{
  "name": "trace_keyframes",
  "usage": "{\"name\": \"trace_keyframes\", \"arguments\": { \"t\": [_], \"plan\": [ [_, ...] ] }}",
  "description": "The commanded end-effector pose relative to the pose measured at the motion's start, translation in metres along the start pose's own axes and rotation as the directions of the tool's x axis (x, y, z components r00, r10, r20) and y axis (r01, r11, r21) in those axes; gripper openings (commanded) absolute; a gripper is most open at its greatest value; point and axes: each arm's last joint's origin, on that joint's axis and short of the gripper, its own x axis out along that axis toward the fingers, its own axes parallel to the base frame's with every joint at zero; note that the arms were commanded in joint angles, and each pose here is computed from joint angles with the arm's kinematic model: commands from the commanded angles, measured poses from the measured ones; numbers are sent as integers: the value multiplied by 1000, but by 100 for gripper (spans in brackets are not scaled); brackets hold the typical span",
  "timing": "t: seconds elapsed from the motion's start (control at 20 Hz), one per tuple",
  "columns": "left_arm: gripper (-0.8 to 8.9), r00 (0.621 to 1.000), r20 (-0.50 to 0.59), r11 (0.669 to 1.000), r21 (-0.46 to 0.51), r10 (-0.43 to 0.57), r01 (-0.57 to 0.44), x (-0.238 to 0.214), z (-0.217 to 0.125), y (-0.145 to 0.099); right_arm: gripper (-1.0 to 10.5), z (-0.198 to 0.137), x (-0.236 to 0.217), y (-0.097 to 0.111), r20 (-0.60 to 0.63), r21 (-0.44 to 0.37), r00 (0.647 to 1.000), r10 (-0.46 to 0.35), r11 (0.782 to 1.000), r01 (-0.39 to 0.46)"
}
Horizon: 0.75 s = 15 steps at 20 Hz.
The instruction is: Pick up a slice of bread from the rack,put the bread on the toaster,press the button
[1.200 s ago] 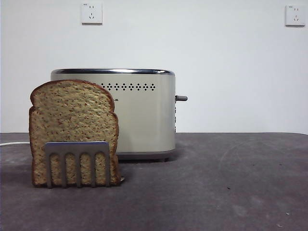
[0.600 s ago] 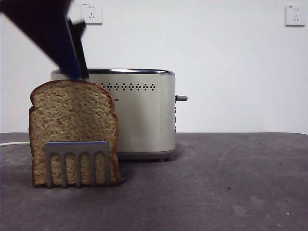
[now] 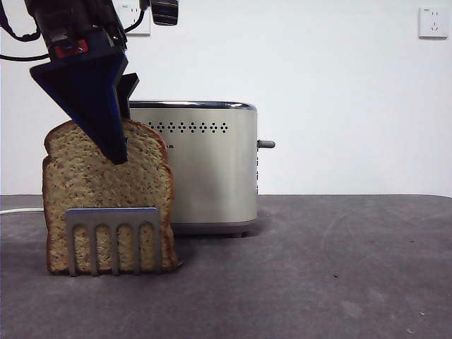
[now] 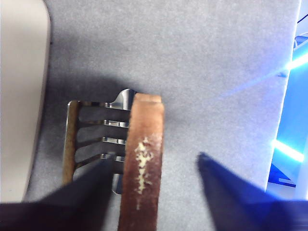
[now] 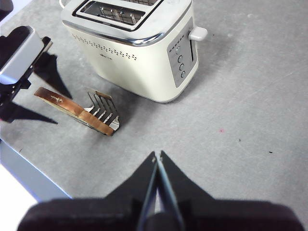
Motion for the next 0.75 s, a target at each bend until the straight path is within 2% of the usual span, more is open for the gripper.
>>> {"name": "trace_keyframes", "arguments": {
  "t": [0.05, 0.4, 0.6, 0.75],
  "plan": [
    [-8, 1000, 4, 1000, 12, 2, -2, 0, 0, 1, -11, 0, 0, 0, 3, -7, 1000, 3, 1000, -3],
    [-8, 999, -8, 998, 14, 53, -53, -24, 9, 6, -11, 0, 0, 0, 3, -8, 1000, 2, 1000, -2],
    [-8, 997, 18, 997, 17, 75, -75, -71, 20, 9, -11, 0, 0, 0, 3, -8, 1000, 2, 1000, -2],
    [-8, 979, 124, 986, 22, 164, -168, -120, 31, 12, -11, 0, 0, 0, 3, -8, 1000, 2, 1000, -2]
  ]
}}
